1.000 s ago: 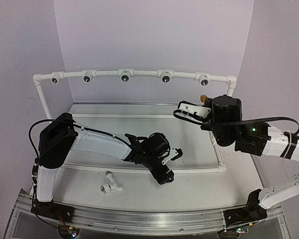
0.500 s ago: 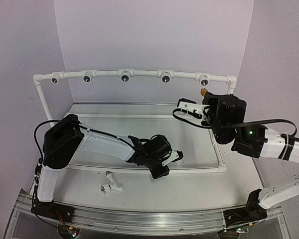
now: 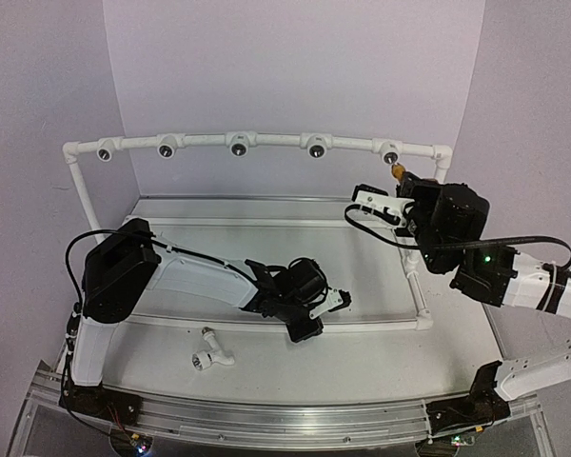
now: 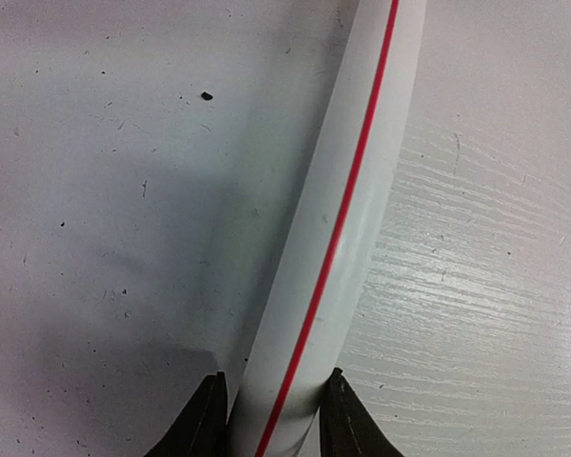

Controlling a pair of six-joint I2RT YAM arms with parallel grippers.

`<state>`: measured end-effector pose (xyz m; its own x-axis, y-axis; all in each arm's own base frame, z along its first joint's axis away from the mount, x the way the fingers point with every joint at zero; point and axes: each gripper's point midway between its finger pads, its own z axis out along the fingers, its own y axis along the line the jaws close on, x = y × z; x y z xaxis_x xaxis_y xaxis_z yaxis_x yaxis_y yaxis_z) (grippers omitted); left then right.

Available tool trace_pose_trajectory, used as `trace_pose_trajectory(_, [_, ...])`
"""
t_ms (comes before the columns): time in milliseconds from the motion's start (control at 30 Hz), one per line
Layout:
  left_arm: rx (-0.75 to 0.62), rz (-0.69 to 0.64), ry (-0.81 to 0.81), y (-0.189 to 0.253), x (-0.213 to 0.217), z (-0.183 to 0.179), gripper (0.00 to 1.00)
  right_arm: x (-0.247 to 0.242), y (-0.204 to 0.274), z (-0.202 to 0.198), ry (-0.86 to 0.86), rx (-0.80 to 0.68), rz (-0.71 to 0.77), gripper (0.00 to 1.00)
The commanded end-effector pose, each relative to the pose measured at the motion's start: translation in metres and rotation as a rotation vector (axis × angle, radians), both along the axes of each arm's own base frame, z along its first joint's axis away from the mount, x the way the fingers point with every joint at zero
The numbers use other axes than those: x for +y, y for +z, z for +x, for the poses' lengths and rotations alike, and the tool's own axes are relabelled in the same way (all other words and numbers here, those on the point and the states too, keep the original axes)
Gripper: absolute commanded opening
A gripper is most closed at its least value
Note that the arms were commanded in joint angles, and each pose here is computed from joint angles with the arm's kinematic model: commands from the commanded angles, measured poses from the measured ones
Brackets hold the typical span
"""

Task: Install the water faucets
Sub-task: Hold the pipeline at the center of the board.

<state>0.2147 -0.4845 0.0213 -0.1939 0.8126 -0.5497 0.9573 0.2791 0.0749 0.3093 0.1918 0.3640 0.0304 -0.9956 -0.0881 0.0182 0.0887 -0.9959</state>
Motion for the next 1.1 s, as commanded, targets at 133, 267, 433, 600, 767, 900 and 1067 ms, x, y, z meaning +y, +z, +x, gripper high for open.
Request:
trace_pose_trajectory(133, [0.079,0.081,0.039,-0.044,0.01,-0.012,0.0,0.005,0.031,0.005,0.069,-0.051,0.114,0.0])
trace_pose_trajectory(267, [0.085,0.073,0.041,-0.044,0.011,-0.014,0.0,0.007,0.04,0.009,0.061,-0.059,0.14,0.0])
trace_pose_trajectory(433, [0.086,0.08,0.061,-0.05,0.014,-0.013,0.0,0.009,0.038,0.013,0.053,-0.053,0.138,0.0])
trace_pose_trajectory(600, [0.078,0.087,0.056,-0.053,0.016,-0.013,0.0,0.007,0.035,0.018,0.033,-0.044,0.141,0.0])
trace_pose_trajectory(767, [0.083,0.087,0.051,-0.055,0.018,-0.015,0.0,-0.005,0.033,0.025,0.0,-0.042,0.142,0.0])
trace_pose_trajectory(900, [0.091,0.088,0.041,-0.056,0.019,-0.018,0.0,-0.008,0.039,0.024,-0.004,-0.051,0.167,0.0])
trace_pose_trajectory(1067, [0.09,0.1,0.038,-0.061,0.023,-0.019,0.0,-0.005,0.04,0.026,0.0,-0.05,0.173,0.0])
